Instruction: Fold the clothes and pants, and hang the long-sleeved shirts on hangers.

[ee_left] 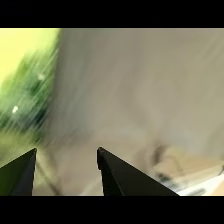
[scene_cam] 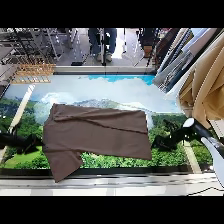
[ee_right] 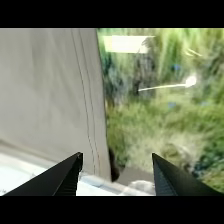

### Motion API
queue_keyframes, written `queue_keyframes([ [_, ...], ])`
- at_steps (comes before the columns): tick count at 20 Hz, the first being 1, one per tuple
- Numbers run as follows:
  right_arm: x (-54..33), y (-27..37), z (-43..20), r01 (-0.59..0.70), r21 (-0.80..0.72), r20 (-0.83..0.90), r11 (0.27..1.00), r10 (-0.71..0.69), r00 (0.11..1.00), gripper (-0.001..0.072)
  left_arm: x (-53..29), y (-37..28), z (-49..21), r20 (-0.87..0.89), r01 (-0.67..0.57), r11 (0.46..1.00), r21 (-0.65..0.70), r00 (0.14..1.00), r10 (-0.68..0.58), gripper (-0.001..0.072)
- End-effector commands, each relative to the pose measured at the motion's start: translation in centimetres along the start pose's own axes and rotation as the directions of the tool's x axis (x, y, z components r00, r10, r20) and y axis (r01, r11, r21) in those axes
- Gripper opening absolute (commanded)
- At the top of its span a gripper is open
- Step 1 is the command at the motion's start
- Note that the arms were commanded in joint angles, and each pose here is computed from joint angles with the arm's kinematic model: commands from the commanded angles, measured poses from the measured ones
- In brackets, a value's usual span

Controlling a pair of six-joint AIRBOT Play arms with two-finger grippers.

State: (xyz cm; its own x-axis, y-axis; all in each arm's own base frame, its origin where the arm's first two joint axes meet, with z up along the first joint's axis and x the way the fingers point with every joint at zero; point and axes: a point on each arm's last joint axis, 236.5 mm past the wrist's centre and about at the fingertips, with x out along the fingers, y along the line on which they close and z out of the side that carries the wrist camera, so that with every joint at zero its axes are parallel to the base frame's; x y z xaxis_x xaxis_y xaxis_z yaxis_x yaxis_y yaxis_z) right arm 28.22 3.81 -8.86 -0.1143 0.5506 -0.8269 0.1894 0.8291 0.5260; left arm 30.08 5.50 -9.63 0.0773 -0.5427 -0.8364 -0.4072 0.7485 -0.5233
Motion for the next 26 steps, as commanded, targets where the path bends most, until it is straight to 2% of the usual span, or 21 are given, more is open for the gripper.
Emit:
queue_keyframes([
  [1,1.5,0.1,-1.7,-0.079,-0.006,0.035,0.997,0.080,0.996,0.0520,1.9,1.5,-4.8,-0.053,-0.027,1.000,0.008,0.998,0.027,0.0415],
  [6,2.0,1.0,-1.4,-0.085,-0.022,0.036,0.996,0.086,0.996,0.0513,4.2,-0.7,-5.0,-0.045,0.025,0.999,0.042,0.999,-0.023,0.0406],
  [7,2.2,1.4,-1.7,-0.087,-0.027,0.019,0.996,0.088,0.996,0.0504,4.6,-1.1,-4.8,-0.040,0.022,0.998,0.054,0.999,-0.020,0.0345],
  [9,3.1,1.8,-2.5,-0.092,-0.026,-0.006,0.995,0.092,0.996,0.0456,5.1,-1.7,-4.8,-0.040,0.019,0.997,0.074,0.999,-0.016,0.0096],
  [10,3.7,1.7,-3.0,-0.090,-0.019,-0.018,0.996,0.089,0.996,0.0399,5.2,-1.9,-4.9,-0.043,0.020,0.997,0.077,0.999,-0.017,0.0039],
  [11,4.2,1.6,-3.5,-0.093,-0.020,-0.026,0.996,0.092,0.995,0.0235,5.2,-1.9,-5.0,-0.048,0.022,0.997,0.079,0.999,-0.018,0.0008],
  [12,4.5,1.5,-3.9,-0.095,-0.017,-0.033,0.995,0.094,0.995,0.0069,5.0,-1.9,-5.2,-0.058,0.029,0.997,0.077,0.998,-0.025,0.0007],
  [13,4.4,1.8,-4.2,-0.105,-0.026,-0.047,0.994,0.104,0.993,0.0021,4.8,-2.1,-5.5,-0.069,0.048,0.995,0.084,0.997,-0.042,0.0007],
  [15,3.4,3.0,-4.8,-0.133,-0.070,-0.059,0.989,0.129,0.990,0.0015,3.7,-3.3,-5.5,-0.075,0.129,0.988,0.079,0.990,-0.123,0.0006],
  [17,1.5,4.1,-4.3,-0.127,-0.120,-0.019,0.985,0.126,0.992,0.0015,1.5,-5.9,-4.3,-0.044,0.258,0.963,0.078,0.966,-0.255,0.0007],
  [21,-4.3,7.0,-0.9,-0.071,-0.183,0.168,0.980,0.102,0.981,0.0013,-6.0,-13.9,0.2,0.078,0.522,0.831,0.191,0.836,-0.543,0.0005],
  [23,-7.7,7.9,3.5,-0.024,-0.164,0.337,0.986,0.079,0.938,0.0011,-9.6,-16.9,4.5,0.210,0.537,0.796,0.278,0.775,-0.596,0.0003],
  [26,-10.3,7.5,9.8,-0.017,-0.090,0.509,0.996,0.061,0.858,0.0011,-11.3,-18.6,11.7,0.381,0.487,0.833,0.262,0.741,-0.553,0.0003],
])
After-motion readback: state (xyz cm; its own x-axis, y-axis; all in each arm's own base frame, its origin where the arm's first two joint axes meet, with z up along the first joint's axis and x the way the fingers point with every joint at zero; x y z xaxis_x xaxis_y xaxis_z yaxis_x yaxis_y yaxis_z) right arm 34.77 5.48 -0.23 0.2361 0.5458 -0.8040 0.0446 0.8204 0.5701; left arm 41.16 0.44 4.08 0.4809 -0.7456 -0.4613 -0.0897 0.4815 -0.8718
